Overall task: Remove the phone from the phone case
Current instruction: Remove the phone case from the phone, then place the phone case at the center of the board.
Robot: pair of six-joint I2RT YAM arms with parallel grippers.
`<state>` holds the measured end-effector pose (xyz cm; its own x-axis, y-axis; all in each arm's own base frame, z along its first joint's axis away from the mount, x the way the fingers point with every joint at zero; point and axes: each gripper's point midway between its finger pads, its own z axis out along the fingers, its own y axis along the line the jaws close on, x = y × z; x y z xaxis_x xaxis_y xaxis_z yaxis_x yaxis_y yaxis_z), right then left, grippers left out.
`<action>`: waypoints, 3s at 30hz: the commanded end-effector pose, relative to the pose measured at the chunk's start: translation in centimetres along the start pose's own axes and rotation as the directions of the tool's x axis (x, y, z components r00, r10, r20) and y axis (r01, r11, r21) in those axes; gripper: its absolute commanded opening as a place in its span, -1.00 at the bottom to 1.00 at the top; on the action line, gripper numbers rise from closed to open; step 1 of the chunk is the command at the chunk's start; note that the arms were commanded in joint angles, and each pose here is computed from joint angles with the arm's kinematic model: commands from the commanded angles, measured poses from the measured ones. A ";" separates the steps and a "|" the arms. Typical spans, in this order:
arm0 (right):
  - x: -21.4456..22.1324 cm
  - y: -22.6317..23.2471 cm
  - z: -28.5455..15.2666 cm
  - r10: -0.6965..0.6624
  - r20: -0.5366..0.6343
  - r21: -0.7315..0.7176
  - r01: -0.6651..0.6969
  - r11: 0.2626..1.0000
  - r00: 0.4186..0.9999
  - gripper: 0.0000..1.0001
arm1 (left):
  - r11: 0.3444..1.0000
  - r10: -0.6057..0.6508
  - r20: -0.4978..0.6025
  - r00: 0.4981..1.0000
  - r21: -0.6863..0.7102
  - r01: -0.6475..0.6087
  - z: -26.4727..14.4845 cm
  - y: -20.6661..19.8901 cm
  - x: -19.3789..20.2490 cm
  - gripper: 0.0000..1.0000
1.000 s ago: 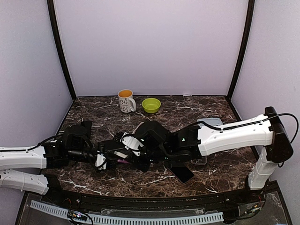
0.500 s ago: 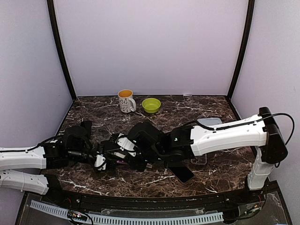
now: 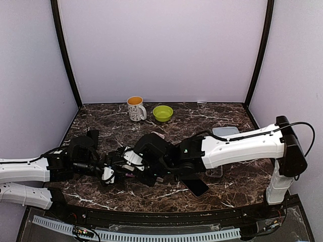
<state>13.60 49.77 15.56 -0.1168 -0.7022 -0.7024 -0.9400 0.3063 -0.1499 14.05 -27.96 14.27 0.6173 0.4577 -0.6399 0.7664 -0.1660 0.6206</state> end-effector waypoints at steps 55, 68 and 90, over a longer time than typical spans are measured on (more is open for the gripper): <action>7.1 -3.0 -2.7 0.161 -0.106 0.194 -0.138 0.971 0.981 -1.00 | 0.965 0.145 0.090 0.985 -0.234 -0.121 -2.4 4.9 -4.0 -1.00; 6.7 -11.2 -7.8 0.355 0.059 0.324 -0.354 0.877 0.933 -1.00 | 0.930 0.158 -0.053 0.986 -0.328 -0.167 -4.0 6.6 -1.8 -1.00; 5.3 -30.5 -6.5 0.783 0.495 -0.078 -0.878 0.473 0.378 -1.00 | 0.960 0.076 -0.028 0.997 -0.267 -0.080 -3.2 5.6 -1.3 -1.00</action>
<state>37.53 31.30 19.90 -0.6197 0.1594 -0.7685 -0.3385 0.8291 0.4450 16.87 -26.30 18.55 0.6684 0.5015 -0.5493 0.6363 -0.0032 0.7714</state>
